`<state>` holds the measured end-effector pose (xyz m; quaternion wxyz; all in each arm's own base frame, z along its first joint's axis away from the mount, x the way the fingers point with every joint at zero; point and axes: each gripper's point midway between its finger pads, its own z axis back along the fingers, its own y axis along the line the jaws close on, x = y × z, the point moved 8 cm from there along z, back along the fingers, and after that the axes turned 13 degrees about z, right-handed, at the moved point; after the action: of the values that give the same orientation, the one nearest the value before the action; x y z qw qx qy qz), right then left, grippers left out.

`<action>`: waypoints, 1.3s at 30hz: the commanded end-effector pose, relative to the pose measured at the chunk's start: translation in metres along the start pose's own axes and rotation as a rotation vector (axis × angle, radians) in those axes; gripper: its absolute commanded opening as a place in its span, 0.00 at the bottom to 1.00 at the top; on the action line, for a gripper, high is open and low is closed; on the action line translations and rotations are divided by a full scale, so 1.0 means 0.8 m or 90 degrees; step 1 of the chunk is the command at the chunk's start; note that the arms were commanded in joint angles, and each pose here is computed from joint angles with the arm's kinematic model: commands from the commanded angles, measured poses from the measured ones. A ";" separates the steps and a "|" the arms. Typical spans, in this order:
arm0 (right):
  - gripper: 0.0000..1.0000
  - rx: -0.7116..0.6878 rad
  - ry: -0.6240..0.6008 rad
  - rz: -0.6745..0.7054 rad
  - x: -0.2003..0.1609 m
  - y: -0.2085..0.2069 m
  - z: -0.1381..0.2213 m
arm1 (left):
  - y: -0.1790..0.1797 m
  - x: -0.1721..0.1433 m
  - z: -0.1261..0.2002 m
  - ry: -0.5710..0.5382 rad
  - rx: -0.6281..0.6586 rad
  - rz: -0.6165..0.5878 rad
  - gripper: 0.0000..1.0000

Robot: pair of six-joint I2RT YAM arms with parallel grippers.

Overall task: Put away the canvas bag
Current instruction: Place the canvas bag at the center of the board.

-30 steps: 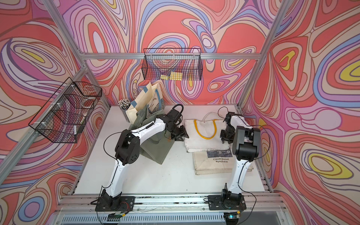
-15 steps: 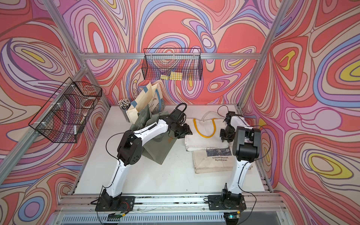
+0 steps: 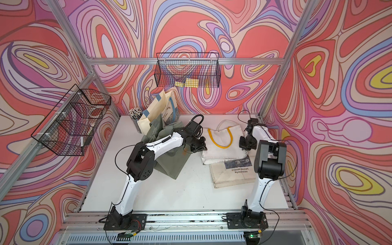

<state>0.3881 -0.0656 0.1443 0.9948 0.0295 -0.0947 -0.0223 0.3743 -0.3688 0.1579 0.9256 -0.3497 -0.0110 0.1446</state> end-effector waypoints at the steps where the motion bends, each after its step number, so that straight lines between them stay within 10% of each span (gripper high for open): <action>1: 0.00 0.022 -0.068 -0.006 0.010 0.012 0.050 | -0.051 -0.030 0.063 -0.001 -0.095 -0.038 0.00; 13: 0.00 0.024 -0.040 -0.025 -0.045 -0.015 0.123 | -0.084 -0.100 0.112 0.077 -0.212 0.006 0.00; 29: 0.02 -0.089 0.034 -0.055 -0.090 -0.069 0.038 | -0.023 -0.115 -0.018 0.207 -0.097 0.079 0.00; 34: 0.19 -0.096 0.023 -0.055 -0.081 -0.073 0.037 | -0.017 -0.119 0.005 0.189 -0.066 0.033 0.33; 39: 0.42 -0.166 -0.038 -0.058 -0.075 -0.080 0.075 | -0.030 -0.125 0.078 0.129 -0.028 -0.103 0.43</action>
<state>0.3078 -0.1213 0.1541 0.9946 -0.0481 -0.0546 -0.0745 0.2842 -0.3936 0.1730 0.9110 -0.3856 0.1085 0.0984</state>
